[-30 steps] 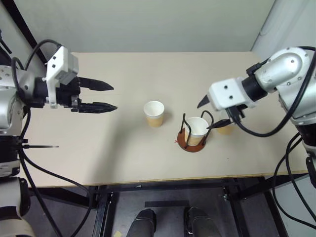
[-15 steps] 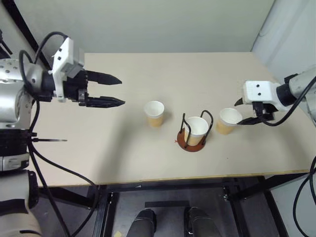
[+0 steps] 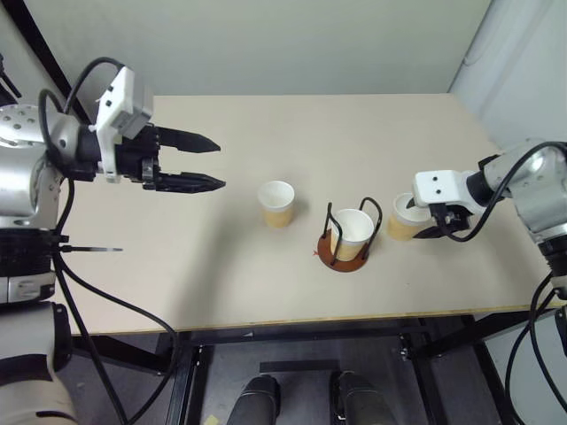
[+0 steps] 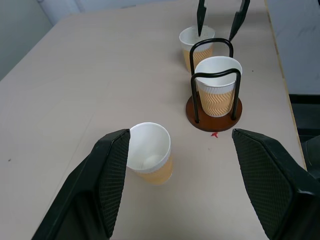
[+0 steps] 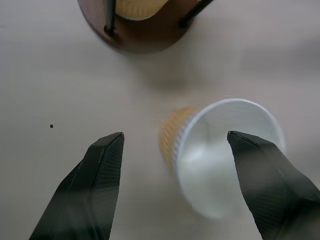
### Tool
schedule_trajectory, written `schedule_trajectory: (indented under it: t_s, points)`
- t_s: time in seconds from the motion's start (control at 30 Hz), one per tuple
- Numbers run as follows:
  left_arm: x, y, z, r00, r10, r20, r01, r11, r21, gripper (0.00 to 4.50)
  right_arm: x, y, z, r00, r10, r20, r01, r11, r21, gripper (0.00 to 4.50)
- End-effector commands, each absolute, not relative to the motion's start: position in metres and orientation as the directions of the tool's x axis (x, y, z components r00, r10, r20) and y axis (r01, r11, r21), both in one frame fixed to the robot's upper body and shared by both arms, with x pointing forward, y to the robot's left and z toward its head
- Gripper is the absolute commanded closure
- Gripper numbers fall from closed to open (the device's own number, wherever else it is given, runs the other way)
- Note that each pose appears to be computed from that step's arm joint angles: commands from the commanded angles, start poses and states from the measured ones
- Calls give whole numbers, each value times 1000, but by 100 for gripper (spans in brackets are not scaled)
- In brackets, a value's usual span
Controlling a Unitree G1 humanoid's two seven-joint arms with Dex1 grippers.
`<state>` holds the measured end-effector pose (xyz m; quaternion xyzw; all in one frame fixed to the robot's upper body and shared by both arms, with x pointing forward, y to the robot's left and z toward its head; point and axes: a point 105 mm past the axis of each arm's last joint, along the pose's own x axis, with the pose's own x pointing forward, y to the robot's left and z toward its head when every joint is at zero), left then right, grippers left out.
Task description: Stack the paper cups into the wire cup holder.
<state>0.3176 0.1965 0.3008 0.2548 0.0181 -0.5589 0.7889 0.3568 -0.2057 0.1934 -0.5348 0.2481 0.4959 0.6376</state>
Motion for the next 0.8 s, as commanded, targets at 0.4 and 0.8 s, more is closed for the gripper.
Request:
schedule_trajectory:
  t_s: [0.4, 0.8]
  points:
    - [304, 199, 315, 367, -863, -348, 876, 195, 442, 100, 377, -211, 197, 436, 325, -839, -873, -73, -482, 348]
    - [306, 202, 316, 377, -856, -354, 872, 200, 446, 100, 365, -201, 268, 545, 425, -723, -787, -36, -615, 448]
